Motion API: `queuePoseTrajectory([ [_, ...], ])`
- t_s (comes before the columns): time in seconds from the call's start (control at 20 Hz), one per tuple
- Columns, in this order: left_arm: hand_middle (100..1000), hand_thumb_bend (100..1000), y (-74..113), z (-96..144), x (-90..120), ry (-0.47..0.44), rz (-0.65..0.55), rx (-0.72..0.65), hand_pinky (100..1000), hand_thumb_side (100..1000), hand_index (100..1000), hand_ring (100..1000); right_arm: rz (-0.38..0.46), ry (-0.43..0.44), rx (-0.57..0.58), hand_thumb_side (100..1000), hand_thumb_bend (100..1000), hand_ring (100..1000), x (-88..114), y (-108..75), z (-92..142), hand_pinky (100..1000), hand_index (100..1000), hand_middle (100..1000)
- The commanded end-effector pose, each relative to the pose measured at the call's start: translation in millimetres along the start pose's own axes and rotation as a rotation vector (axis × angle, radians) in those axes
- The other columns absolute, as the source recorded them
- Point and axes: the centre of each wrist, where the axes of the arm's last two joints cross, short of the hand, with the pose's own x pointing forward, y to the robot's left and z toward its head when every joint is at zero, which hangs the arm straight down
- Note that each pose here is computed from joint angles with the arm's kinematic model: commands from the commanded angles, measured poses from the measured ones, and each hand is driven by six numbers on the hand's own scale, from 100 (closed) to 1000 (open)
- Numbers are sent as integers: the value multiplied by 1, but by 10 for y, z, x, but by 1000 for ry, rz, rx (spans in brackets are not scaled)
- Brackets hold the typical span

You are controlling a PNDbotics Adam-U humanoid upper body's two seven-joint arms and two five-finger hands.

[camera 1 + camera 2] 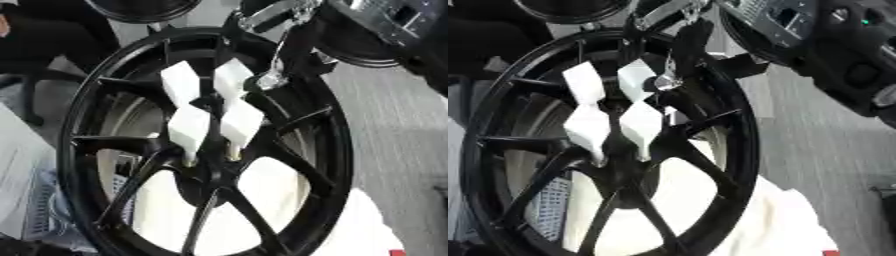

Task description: Pull the pin out of the wheel hub.

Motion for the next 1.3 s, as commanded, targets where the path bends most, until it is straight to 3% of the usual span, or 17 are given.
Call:
queuePoseTrajectory([
  [0.05,743,645,17,-31,66,-24,-5,1,772,344,883,790,6,21,-15,420,249,881,-24,-63,62,909,874,815],
  [0.3,744,643,14,-31,68,-24,-1,2,772,344,883,790,-1,14,-4,411,242,875,-45,-30,10,907,864,801],
  [0.6,744,639,14,-29,65,-23,3,5,773,345,883,791,-35,3,-15,439,185,850,-76,-30,-5,898,795,700],
  [0.8,742,639,15,-24,59,-22,6,9,773,345,881,791,-50,0,-21,394,186,820,-116,-30,-9,886,754,643],
  [1.1,740,635,22,-21,55,-20,7,17,773,345,879,791,-88,-17,-34,306,100,752,-182,-22,-14,858,623,506],
  [1.3,738,634,30,-19,51,-18,6,24,773,344,878,784,-115,-29,-70,252,100,730,-164,-92,31,844,554,452],
])
